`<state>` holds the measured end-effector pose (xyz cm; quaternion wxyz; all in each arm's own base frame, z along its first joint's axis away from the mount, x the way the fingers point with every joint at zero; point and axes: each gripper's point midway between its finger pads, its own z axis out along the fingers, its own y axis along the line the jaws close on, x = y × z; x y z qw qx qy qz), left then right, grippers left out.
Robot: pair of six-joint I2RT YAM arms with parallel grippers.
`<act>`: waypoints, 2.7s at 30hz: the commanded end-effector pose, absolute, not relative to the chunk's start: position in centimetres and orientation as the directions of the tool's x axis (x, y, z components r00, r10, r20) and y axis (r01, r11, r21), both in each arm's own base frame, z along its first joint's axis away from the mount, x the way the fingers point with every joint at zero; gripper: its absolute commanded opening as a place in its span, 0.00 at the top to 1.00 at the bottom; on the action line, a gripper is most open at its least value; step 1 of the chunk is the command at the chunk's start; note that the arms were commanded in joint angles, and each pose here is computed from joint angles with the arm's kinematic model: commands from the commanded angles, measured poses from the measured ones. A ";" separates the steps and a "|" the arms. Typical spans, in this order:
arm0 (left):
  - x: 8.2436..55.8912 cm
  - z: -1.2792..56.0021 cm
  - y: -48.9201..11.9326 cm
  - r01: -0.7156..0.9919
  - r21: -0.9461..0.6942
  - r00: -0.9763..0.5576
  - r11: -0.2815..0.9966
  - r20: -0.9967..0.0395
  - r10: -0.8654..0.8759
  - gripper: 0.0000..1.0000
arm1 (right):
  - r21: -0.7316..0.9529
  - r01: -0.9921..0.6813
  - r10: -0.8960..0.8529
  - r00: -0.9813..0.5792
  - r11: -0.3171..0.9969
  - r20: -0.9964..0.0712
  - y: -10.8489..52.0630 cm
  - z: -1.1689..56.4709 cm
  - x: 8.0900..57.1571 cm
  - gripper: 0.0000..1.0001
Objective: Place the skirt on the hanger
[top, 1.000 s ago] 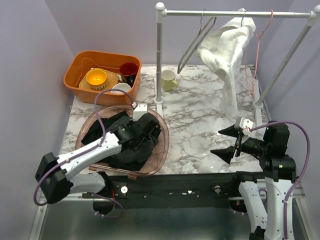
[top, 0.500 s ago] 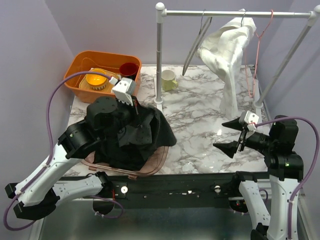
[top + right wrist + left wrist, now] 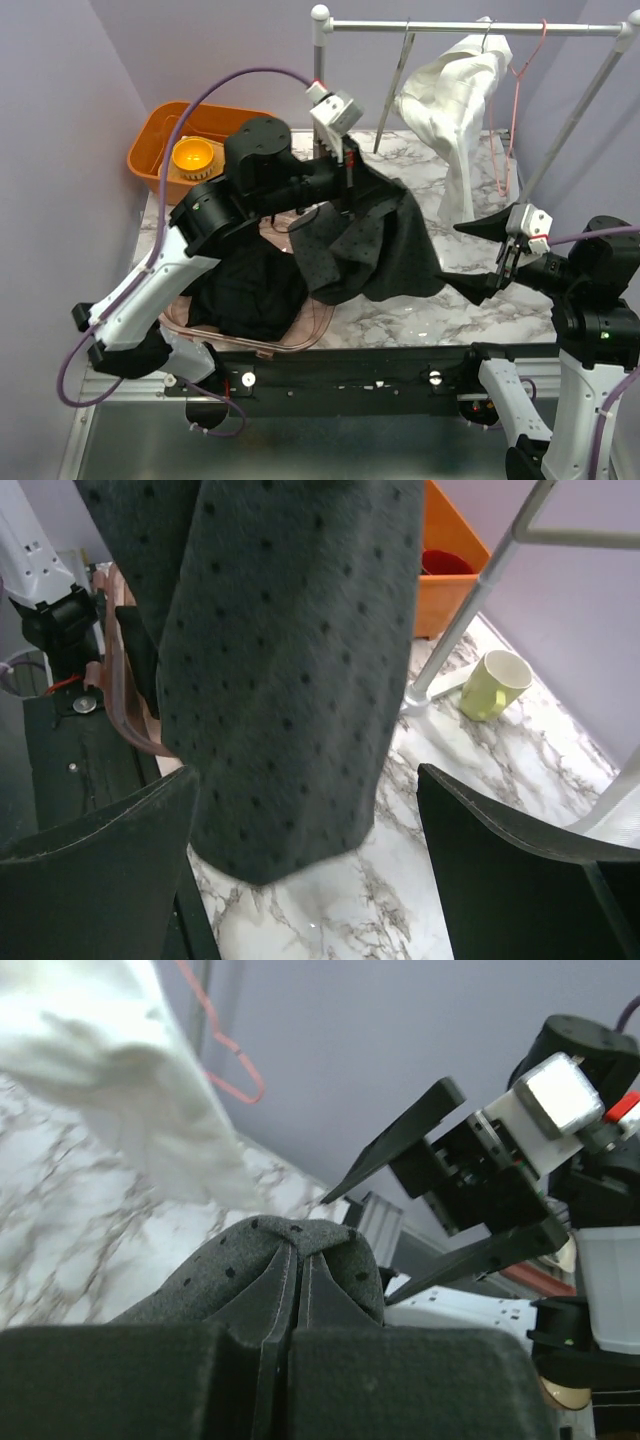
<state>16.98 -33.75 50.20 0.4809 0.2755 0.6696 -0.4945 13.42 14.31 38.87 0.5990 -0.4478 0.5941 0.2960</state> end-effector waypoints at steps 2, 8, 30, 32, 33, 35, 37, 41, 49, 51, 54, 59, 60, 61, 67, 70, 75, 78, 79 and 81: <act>14.3 55.1 -38.2 0.915 -0.374 -0.353 0.154 -0.924 -0.146 1.00 | -0.228 -0.813 -0.209 0.134 0.536 -0.969 13.2 40.9 13.4 0.05; 15.0 53.7 -42.3 0.904 -0.415 -0.404 0.105 -0.908 -0.113 1.00 | -0.222 -0.675 -0.274 0.031 0.704 -0.961 10.1 39.2 15.5 0.05; 21.0 22.8 -49.8 0.652 -0.709 -0.754 0.269 -0.644 0.128 0.96 | -0.220 -0.810 -0.465 -0.072 0.543 -0.883 9.8 26.8 15.1 0.04; 22.7 22.3 -49.8 0.619 -0.743 -0.778 0.254 -0.624 0.072 0.71 | -0.164 -0.866 -0.453 -0.079 0.472 -0.888 10.7 25.1 14.1 0.05; 22.8 21.7 -49.3 0.615 -0.748 -0.781 0.249 -0.621 0.066 0.61 | -0.191 -0.884 -0.471 -0.036 0.426 -0.882 10.9 24.6 13.9 0.05; 23.5 23.7 -48.5 0.645 -0.732 -0.752 0.220 -0.660 0.010 0.26 | -0.153 -0.907 -0.461 -0.050 0.392 -0.886 11.3 23.3 13.6 0.05; 23.6 25.4 -47.1 0.689 -0.692 -0.707 0.217 -0.707 -0.009 0.12 | -0.175 -0.922 -0.473 -0.010 0.345 -0.881 11.5 22.7 13.5 0.05; 23.2 27.4 -44.6 0.754 -0.596 -0.624 0.275 -0.781 0.018 0.01 | -0.164 -0.938 -0.457 0.008 0.304 -0.889 11.9 22.6 13.7 0.05; 20.9 27.9 -38.8 0.801 -0.466 -0.535 0.376 -0.839 0.100 0.01 | -0.137 -0.956 -0.397 0.023 0.261 -0.917 13.0 24.1 13.6 0.05; 21.0 26.9 -37.3 0.797 -0.427 -0.517 0.427 -0.848 0.118 0.01 | -0.136 -0.964 -0.409 0.031 0.229 -0.912 13.5 24.1 13.5 0.05; 21.1 26.4 -34.2 0.759 -0.378 -0.502 0.530 -0.858 0.107 0.01 | -0.139 -0.973 -0.454 0.042 0.182 -0.890 14.9 24.2 13.7 0.05; 20.2 26.9 -29.3 0.683 -0.381 -0.487 0.624 -0.873 0.000 0.01 | -0.204 -0.956 -0.577 0.046 0.212 -0.816 17.8 23.1 16.2 0.05; 19.9 25.8 -28.7 0.663 -0.392 -0.506 0.639 -0.863 -0.004 0.01 | -0.214 -0.962 -0.592 0.073 0.171 -0.803 19.0 22.9 15.8 0.05; 19.8 26.2 -27.6 0.640 -0.395 -0.496 0.659 -0.868 -0.038 0.01 | -0.230 -0.956 -0.599 0.076 0.183 -0.797 19.6 23.0 16.3 0.05; 18.9 24.4 -24.5 0.557 -0.434 -0.518 0.708 -0.848 -0.112 0.01 | -0.422 -0.870 -0.756 0.092 0.255 -0.648 21.3 21.3 20.4 0.05; 18.6 24.4 -23.9 0.552 -0.441 -0.511 0.708 -0.849 -0.131 0.01 | -0.455 -0.850 -0.786 0.083 0.265 -0.612 22.1 20.7 21.3 0.05; 18.2 24.8 -23.5 0.557 -0.446 -0.508 0.701 -0.850 -0.138 0.02 | -0.471 -0.852 -0.831 0.081 0.229 -0.551 23.3 18.8 21.6 0.01; 17.9 24.7 -23.4 0.563 -0.444 -0.508 0.697 -0.851 -0.131 0.02 | -0.513 -0.831 -0.873 0.070 0.216 -0.482 23.0 17.5 22.5 0.01; 17.8 24.8 -23.4 0.568 -0.444 -0.509 0.693 -0.851 -0.129 0.02 | -0.529 -0.822 -0.883 0.071 0.212 -0.465 22.8 17.5 22.8 0.01; 17.6 24.8 -23.4 0.575 -0.441 -0.509 0.689 -0.852 -0.120 0.02 | -0.581 -0.783 -0.901 0.061 0.224 -0.429 21.4 18.0 23.4 0.01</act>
